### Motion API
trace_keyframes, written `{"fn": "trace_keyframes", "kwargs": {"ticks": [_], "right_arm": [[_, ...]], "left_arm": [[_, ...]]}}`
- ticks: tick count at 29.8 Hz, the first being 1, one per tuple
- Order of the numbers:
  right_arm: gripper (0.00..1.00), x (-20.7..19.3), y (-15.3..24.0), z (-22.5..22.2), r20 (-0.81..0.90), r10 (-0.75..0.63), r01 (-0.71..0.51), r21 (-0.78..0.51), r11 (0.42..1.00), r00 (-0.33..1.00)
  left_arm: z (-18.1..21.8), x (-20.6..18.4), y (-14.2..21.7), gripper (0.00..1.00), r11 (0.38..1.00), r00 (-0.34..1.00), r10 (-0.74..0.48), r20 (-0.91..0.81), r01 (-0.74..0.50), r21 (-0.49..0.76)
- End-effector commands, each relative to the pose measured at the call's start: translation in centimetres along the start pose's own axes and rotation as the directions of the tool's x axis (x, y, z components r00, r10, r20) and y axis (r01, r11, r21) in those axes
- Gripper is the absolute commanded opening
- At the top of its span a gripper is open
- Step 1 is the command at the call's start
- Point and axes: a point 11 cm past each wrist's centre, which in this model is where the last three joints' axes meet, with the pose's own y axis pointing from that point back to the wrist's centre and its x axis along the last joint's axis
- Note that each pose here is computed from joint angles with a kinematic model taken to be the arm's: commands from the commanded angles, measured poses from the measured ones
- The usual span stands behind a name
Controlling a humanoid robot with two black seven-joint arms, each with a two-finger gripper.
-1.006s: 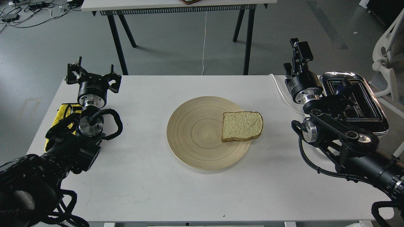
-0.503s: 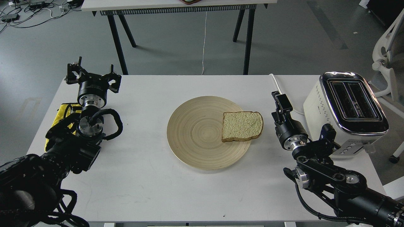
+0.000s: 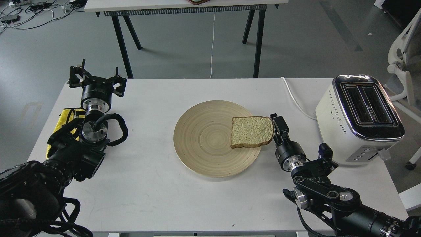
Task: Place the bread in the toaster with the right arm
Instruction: 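Lower the right gripper to the bread slice on the plate and grasp it, then lift the bread slice with the right gripper up above the toaster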
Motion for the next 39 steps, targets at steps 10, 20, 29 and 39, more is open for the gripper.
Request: {"fn": "trace_keyframes", "kwargs": {"ticks": [10, 20, 29, 39], "right_arm": [[0.30, -1.2, 0.4, 0.5, -0.036, -0.046, 0.046, -0.012, 0.999, 0.998], [0.00, -1.5, 0.5, -0.1, -0.019, -0.058, 0.058, 0.005, 0.998, 0.998], [0.00, 5.4, -1.2, -10.8, -0.033, -0.011, 0.017, 0.209, 0.978, 0.999], [0.00, 24.9, 2.4, -25.4, -0.272, 0.273, -0.151, 0.397, 0.905, 0.923]], "left_arm": [[-0.1, 0.0, 0.0, 1.00, 1.000, 1.000, 0.001, -0.001, -0.001, 0.001], [0.0, 0.0, 0.0, 1.00, 1.000, 1.000, 0.001, 0.000, -0.001, 0.000], [0.0, 0.0, 0.0, 1.00, 1.000, 1.000, 0.001, 0.000, -0.001, 0.000], [0.0, 0.0, 0.0, 1.00, 1.000, 1.000, 0.001, 0.000, -0.001, 0.000]]}}
